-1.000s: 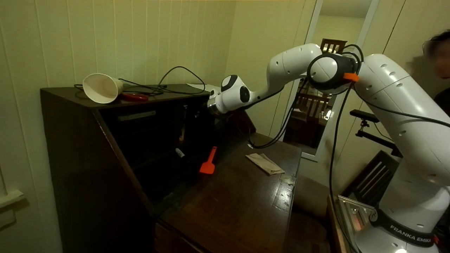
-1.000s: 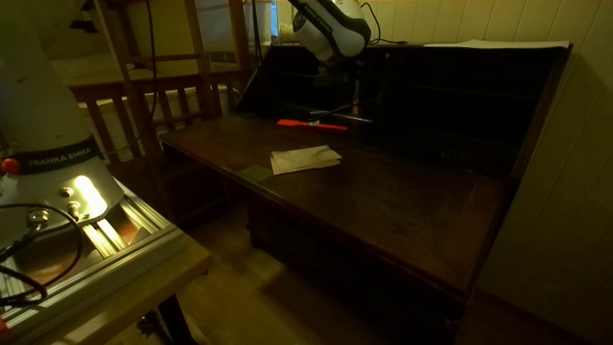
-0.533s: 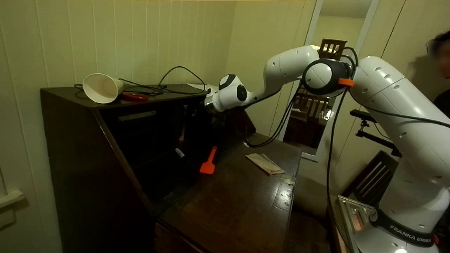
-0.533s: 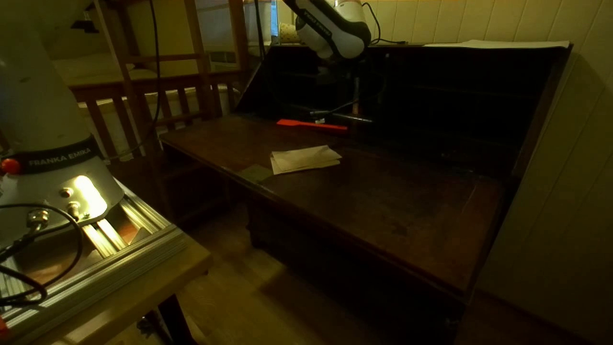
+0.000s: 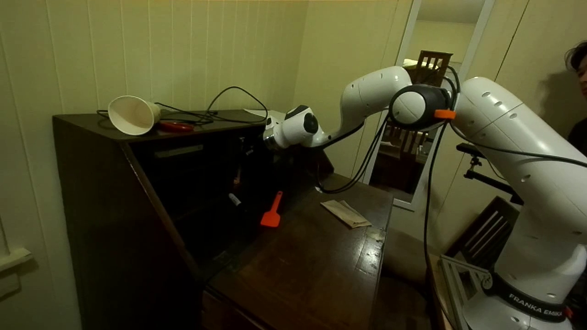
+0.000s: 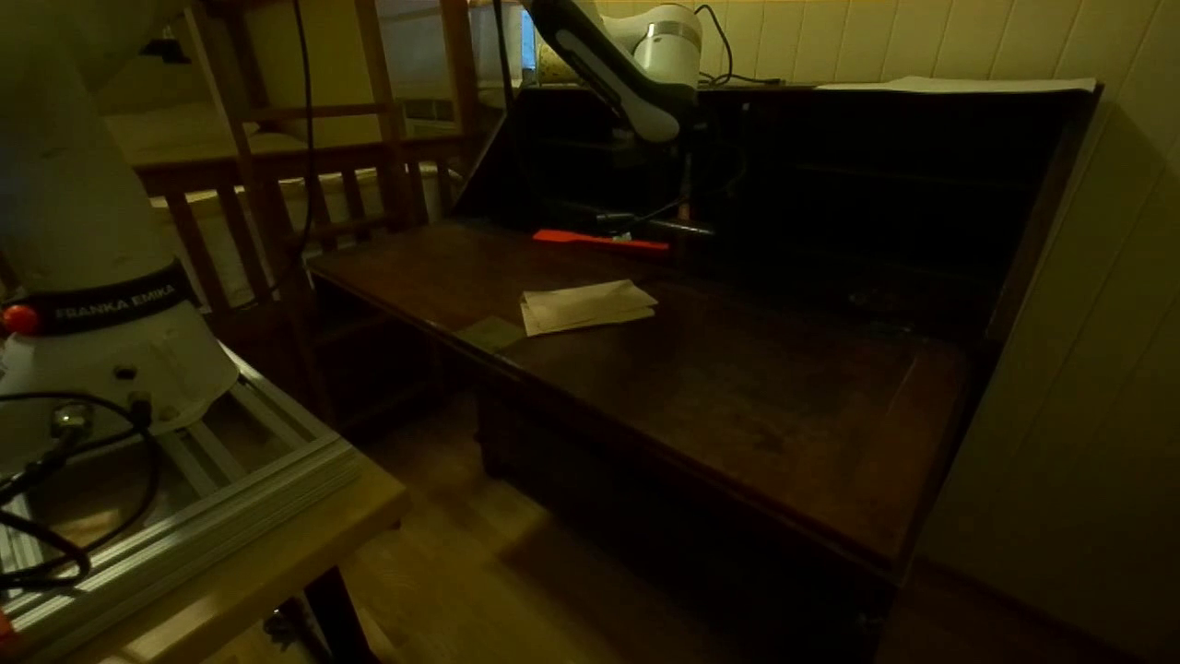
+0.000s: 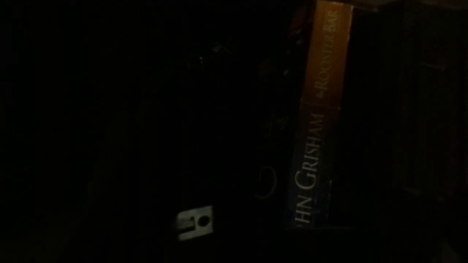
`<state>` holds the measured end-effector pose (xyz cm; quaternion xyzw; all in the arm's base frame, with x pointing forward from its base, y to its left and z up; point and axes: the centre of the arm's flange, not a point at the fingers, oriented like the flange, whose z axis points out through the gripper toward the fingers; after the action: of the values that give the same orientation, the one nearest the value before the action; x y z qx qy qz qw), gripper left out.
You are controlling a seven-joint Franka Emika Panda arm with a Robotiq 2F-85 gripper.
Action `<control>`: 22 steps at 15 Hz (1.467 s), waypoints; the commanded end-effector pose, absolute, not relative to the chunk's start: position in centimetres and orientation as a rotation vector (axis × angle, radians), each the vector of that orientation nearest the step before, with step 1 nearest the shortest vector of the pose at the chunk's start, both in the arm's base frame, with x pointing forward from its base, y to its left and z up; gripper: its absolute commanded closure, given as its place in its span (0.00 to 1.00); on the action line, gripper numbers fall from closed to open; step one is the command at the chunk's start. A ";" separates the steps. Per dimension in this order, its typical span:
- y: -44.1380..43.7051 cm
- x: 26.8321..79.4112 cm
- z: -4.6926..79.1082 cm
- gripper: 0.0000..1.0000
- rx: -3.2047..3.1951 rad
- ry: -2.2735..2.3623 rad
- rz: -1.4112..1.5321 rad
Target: Open the cabinet door
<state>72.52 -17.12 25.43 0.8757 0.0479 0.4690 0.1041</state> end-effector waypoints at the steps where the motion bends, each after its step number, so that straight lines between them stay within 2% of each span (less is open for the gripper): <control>1: -16.8 75.1 25.8 0.62 2.590 0.147 1.367; 7: -15.5 73.1 25.6 0.98 2.598 0.131 1.370; 13: -12.3 68.3 25.2 1.00 2.602 -0.108 1.292; 22: -1.1 62.7 23.9 1.00 2.339 -0.655 1.189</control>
<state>68.52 -5.26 21.76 0.8623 -0.1718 0.4378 0.1880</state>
